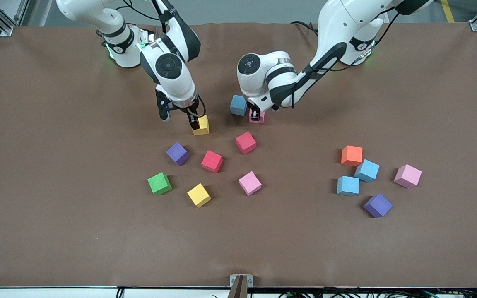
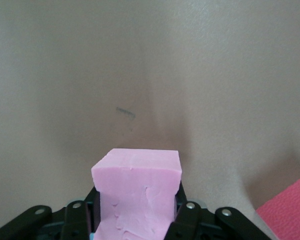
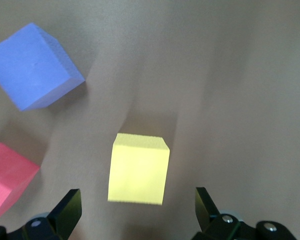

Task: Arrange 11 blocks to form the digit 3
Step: 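Carry the pink cube toward the blue cube while the right gripper grasps yellow, then lower the pink cube beside the blue cube and open the left gripper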

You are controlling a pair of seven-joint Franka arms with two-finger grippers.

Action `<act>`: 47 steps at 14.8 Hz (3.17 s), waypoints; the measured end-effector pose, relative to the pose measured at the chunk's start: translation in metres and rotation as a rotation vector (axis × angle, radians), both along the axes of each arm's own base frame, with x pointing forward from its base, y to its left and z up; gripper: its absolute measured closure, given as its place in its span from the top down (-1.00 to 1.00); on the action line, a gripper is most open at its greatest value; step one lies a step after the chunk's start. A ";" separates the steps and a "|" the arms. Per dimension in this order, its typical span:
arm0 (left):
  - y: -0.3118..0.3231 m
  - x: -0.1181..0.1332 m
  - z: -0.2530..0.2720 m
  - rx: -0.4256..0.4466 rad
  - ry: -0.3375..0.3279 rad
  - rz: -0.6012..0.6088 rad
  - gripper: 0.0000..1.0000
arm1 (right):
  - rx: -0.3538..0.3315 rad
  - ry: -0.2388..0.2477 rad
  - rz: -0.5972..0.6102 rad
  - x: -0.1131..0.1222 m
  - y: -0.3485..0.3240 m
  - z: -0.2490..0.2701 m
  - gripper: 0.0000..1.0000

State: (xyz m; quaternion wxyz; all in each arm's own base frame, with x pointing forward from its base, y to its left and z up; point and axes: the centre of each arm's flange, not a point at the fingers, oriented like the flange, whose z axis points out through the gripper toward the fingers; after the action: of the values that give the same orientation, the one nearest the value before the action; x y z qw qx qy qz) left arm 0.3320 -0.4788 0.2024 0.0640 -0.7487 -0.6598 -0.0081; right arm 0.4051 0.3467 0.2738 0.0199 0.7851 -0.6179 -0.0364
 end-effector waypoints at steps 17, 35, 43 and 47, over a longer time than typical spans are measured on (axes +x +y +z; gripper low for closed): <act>-0.015 -0.018 -0.001 -0.022 0.096 0.081 0.12 | -0.007 -0.009 -0.046 0.003 -0.003 -0.063 1.00; -0.031 -0.021 0.021 -0.002 0.097 0.058 1.00 | 0.013 -0.007 -0.082 0.004 -0.002 -0.061 0.19; -0.030 0.004 0.079 0.013 0.042 0.014 1.00 | -0.002 0.007 -0.173 -0.020 0.025 -0.057 0.06; -0.001 0.097 0.127 -0.072 -0.022 0.006 1.00 | 0.002 0.009 -0.181 -0.036 0.041 -0.044 0.06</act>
State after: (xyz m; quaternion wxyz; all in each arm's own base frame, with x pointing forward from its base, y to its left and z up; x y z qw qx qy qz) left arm 0.4288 -0.4795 0.3297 0.0295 -0.7482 -0.6627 0.0075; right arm 0.3694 0.3874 0.2301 0.0187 0.7259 -0.6862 -0.0422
